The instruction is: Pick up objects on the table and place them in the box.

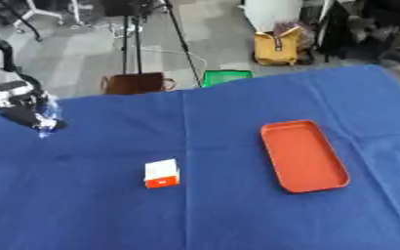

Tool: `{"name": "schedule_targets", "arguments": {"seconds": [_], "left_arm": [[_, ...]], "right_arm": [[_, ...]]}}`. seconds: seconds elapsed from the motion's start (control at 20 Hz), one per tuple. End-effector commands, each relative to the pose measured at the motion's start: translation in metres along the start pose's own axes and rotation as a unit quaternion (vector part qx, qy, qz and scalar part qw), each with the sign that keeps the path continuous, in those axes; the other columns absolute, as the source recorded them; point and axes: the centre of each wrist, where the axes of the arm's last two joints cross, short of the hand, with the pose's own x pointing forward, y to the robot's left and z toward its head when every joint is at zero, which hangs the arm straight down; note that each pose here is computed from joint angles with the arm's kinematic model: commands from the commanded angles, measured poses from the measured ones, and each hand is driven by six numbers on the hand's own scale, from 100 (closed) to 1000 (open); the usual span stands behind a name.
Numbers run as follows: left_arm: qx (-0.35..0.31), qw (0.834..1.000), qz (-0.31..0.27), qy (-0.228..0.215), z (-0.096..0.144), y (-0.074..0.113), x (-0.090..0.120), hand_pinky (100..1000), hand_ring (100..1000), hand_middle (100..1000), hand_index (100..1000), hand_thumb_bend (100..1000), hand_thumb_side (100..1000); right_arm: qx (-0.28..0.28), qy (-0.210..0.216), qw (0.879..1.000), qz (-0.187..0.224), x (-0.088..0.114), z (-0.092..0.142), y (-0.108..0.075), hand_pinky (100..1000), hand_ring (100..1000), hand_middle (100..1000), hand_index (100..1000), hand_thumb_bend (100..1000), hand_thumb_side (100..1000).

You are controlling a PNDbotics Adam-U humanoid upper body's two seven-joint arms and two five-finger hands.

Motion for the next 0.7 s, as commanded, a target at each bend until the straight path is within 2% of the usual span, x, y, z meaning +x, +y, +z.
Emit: {"name": "schedule_targets", "arguments": {"seconds": [0.05,0.25,0.35,0.4,0.55,0.65,0.7], "left_arm": [[0.003,0.997,-0.046,-0.061,-0.009,0.021,0.043,100,250,345,456,500,315],[-0.024,0.989,-0.078,-0.125,-0.037,0.019,0.098,100,253,343,456,493,300],[-0.038,0.985,-0.089,-0.142,-0.048,0.016,0.115,108,257,348,460,495,300],[-0.046,0.982,-0.1,-0.151,-0.054,0.014,0.126,157,277,364,468,520,292],[-0.065,0.971,-0.143,-0.177,-0.072,0.005,0.166,159,279,366,464,523,288],[-0.065,0.968,-0.146,-0.193,-0.081,-0.002,0.184,140,274,363,466,513,287],[-0.061,0.967,-0.145,-0.198,-0.085,-0.005,0.19,134,275,361,465,525,285]], "right_arm": [[0.006,-0.014,1.0,0.003,0.005,-0.006,-0.003,610,708,668,834,557,527],[0.007,-0.016,1.0,-0.003,0.005,-0.006,-0.001,610,708,668,834,557,527],[0.008,-0.018,1.0,-0.006,0.005,-0.007,0.0,610,708,668,834,557,527],[0.008,-0.02,1.0,-0.008,0.005,-0.008,0.001,610,707,668,834,558,527],[0.01,-0.027,0.999,-0.017,0.006,-0.011,0.004,610,707,668,834,558,526],[0.012,-0.03,0.999,-0.022,0.006,-0.013,0.005,610,708,668,834,559,526],[0.012,-0.032,0.999,-0.024,0.006,-0.014,0.006,610,707,668,834,571,558]]}}
